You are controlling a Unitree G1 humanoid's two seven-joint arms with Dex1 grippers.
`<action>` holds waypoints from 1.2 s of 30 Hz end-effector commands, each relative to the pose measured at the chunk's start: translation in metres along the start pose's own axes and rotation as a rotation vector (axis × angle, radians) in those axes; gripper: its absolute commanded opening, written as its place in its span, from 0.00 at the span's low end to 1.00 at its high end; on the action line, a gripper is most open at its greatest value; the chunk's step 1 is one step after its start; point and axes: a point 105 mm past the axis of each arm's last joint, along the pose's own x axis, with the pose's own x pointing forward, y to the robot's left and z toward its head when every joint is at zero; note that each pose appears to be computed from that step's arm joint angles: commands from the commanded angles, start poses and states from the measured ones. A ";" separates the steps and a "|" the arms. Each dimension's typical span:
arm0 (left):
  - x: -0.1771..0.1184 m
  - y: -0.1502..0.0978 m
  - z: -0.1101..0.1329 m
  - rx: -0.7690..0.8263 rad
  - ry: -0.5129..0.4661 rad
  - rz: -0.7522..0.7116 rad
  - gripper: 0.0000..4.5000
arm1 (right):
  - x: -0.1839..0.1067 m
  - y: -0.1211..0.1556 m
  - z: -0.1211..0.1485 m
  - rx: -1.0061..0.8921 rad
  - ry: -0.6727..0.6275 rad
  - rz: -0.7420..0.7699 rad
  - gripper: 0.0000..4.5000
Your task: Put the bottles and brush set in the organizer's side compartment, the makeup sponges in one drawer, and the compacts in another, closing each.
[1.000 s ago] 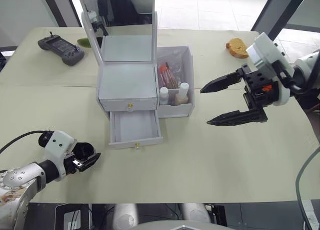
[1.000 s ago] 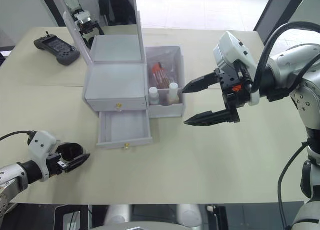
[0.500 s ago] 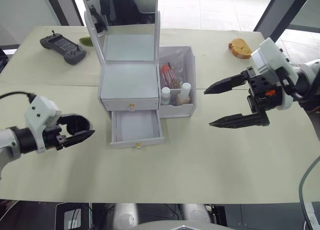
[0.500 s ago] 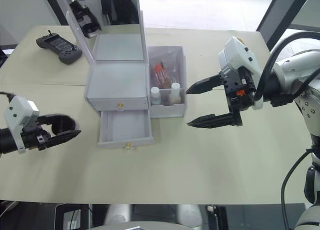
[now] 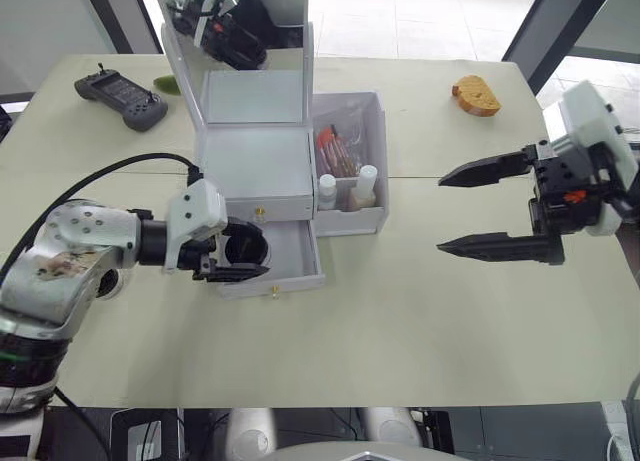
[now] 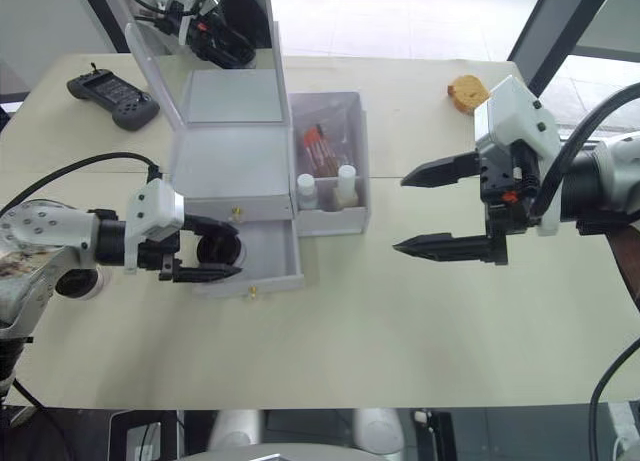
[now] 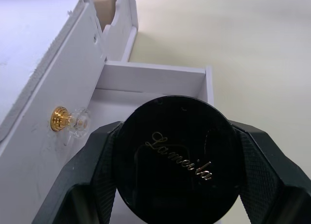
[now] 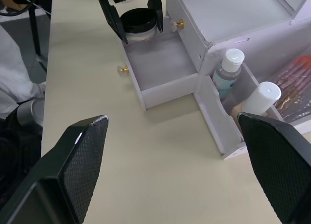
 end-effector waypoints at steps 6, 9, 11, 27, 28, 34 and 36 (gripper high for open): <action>0.004 0.008 -0.008 0.087 0.084 -0.046 0.65 | -0.010 0.009 0.012 -0.013 -0.003 -0.079 1.00; 0.005 0.008 -0.011 0.095 0.101 -0.058 0.65 | -0.010 0.009 0.012 -0.010 -0.001 -0.088 1.00; 0.006 0.009 -0.011 0.099 0.103 -0.054 0.65 | -0.011 0.008 0.013 -0.013 -0.002 -0.094 1.00; -0.010 0.011 -0.009 0.028 0.070 -0.044 1.00 | -0.008 0.001 0.008 -0.034 -0.004 -0.093 1.00; -0.013 0.009 -0.009 0.012 0.057 -0.056 1.00 | -0.007 0.001 0.007 -0.032 -0.004 -0.089 1.00; -0.072 0.006 0.000 -0.169 -0.059 -0.002 1.00 | -0.007 0.002 0.001 -0.034 -0.034 -0.049 1.00; -0.101 0.008 -0.002 -0.257 -0.109 0.071 1.00 | -0.008 -0.002 -0.007 -0.052 -0.057 -0.069 1.00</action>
